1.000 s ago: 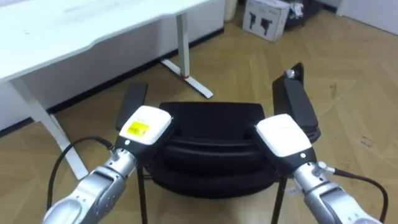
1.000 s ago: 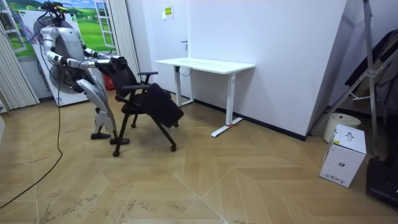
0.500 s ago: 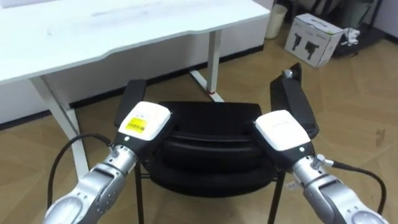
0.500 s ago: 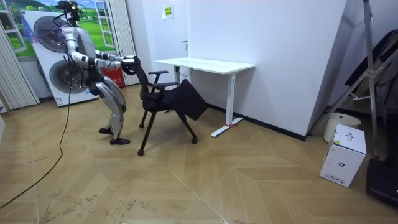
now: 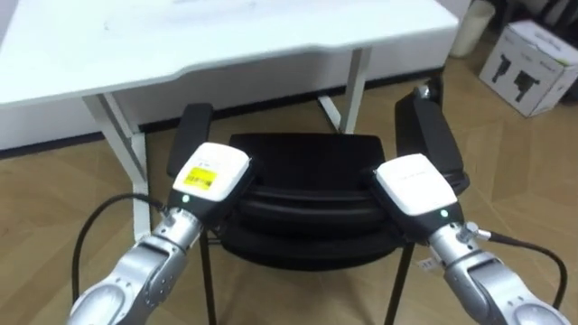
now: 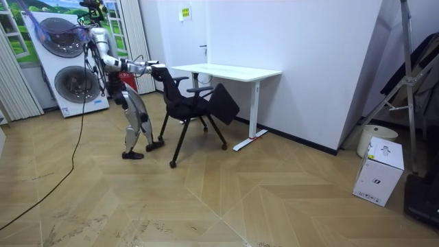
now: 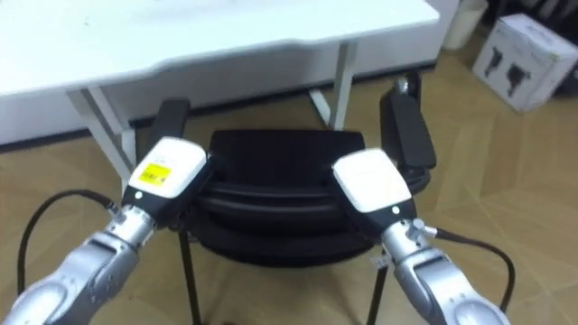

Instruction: Push chair

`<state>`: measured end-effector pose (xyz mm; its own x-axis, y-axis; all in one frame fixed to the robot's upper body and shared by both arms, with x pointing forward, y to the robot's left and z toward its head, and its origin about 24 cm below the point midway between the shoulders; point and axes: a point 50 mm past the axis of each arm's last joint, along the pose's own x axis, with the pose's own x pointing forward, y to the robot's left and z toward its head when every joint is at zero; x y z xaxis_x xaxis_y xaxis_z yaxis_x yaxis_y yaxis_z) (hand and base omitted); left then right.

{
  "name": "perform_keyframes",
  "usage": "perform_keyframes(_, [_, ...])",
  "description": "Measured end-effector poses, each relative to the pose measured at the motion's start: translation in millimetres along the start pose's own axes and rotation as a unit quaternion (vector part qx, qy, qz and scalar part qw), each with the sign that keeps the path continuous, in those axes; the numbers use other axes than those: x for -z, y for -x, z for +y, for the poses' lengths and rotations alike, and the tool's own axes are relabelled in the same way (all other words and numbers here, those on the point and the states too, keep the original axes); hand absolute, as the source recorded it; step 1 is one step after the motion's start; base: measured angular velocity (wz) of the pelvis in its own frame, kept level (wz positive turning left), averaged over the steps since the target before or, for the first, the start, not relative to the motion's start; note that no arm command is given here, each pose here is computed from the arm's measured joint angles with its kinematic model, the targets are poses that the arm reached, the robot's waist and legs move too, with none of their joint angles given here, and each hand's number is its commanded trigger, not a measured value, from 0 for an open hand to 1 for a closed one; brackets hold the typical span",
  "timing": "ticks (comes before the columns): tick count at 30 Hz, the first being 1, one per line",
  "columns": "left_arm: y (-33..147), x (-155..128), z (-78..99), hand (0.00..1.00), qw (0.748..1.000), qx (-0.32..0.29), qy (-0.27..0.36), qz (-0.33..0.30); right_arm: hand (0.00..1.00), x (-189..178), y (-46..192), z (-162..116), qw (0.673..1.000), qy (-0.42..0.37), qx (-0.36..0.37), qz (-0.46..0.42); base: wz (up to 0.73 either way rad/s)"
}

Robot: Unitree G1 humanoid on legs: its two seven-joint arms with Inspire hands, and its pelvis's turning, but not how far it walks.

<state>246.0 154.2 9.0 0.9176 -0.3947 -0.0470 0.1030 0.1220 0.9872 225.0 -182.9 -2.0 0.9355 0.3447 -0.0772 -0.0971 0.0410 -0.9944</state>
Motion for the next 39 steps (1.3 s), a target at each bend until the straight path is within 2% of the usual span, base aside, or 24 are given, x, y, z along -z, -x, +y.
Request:
perform_keyframes(7, [3.8, 3, -2.0, 1.0, 1.0, 0.017, 0.008, 0.02, 1.0, -4, -6, 1, 1.0, -0.009, -0.018, -0.009, 0.08])
perform_keyframes(12, [-4.0, 4, 9.3, 1.0, 1.0, 0.005, -0.011, 0.008, 1.0, 0, -11, 0, 1.0, -0.022, -0.005, -0.005, 0.56])
perform_keyframes(17, [-2.8, 3, 6.8, 1.0, 1.0, 0.009, -0.02, -0.005, 1.0, -2, -5, 15, 0.999, -0.05, -0.013, 0.005, 0.42])
perform_keyframes(22, [0.6, 9, 9.2, 1.0, 1.0, 0.001, -0.03, -0.001, 1.0, -8, -8, 15, 0.998, -0.055, -0.005, -0.006, 0.43])
perform_keyframes(25, [0.1, 5, 4.3, 1.0, 1.0, 0.008, -0.017, 0.001, 1.0, -2, -5, 14, 0.999, -0.048, -0.012, -0.003, 0.2])
perform_keyframes(31, [5.2, 6, 2.3, 1.0, 1.0, 0.006, -0.011, 0.013, 1.0, -5, -10, 8, 0.999, -0.038, -0.016, -0.008, -0.03])
perform_keyframes(35, [18.3, 9, 1.5, 1.0, 1.0, 0.004, -0.01, 0.023, 1.0, -17, 1, 7, 0.999, -0.031, -0.019, -0.025, 0.13])
perform_keyframes(39, [21.9, 9, -1.4, 1.0, 1.0, 0.009, -0.007, 0.024, 1.0, -18, 4, 9, 0.999, -0.033, -0.029, -0.025, 0.02])
